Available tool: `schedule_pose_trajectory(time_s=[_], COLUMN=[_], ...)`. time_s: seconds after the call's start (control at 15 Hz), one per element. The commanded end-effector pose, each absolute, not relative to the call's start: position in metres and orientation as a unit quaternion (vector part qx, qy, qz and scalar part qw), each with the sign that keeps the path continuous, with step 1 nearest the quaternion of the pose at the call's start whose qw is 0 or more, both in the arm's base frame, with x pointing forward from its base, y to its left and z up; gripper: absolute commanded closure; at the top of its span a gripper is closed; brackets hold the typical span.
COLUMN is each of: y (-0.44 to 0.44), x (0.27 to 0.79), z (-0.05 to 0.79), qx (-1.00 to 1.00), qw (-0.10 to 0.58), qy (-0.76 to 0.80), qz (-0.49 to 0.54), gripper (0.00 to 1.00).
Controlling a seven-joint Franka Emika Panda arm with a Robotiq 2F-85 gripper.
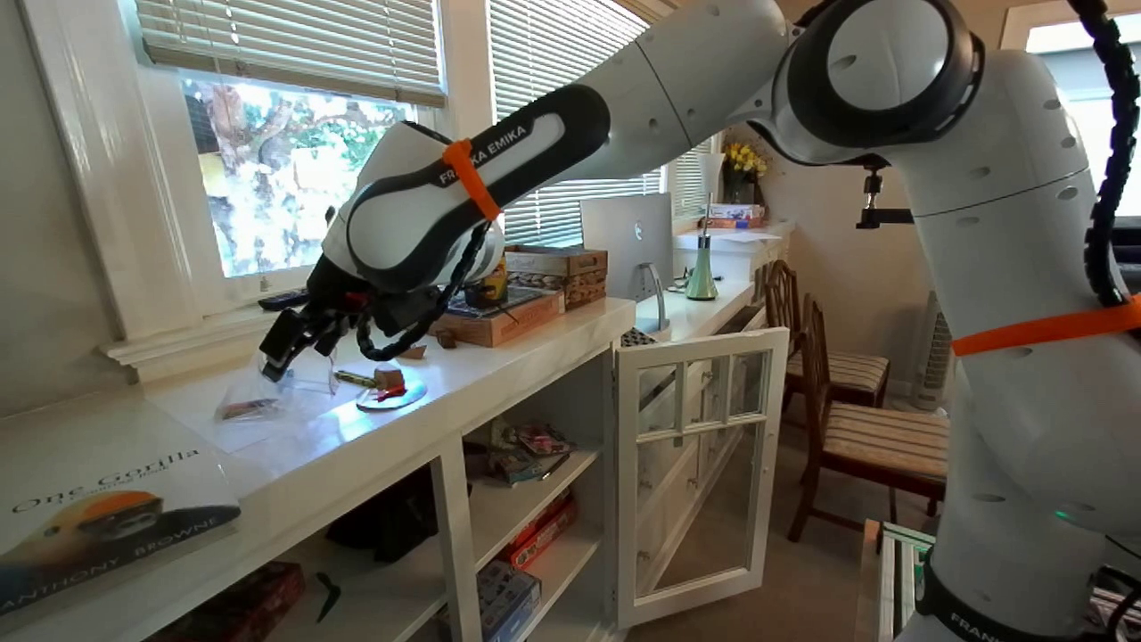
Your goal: Put the crayons inside the plastic
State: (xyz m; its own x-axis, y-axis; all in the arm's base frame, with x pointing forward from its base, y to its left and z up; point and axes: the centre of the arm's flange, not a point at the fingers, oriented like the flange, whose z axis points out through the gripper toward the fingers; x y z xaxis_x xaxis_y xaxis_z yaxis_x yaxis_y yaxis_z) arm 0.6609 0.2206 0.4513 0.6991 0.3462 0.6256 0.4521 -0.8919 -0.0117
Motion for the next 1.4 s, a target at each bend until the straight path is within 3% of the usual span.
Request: schedule_pose_trajectory(time_s=[0.0,0.47,1.33], y=[0.223,0.24,0.171], x=[0.661,0.644,0.659], z=[0.471,0.515,0.513], qx=[-0.918,-0.918,-0.972], qw=[0.097,0.134,0.077], qy=[-0.219,-0.218,-0.137], qz=[-0.315,-0.304,-0.174], gripper=[0.0,0.0,0.0])
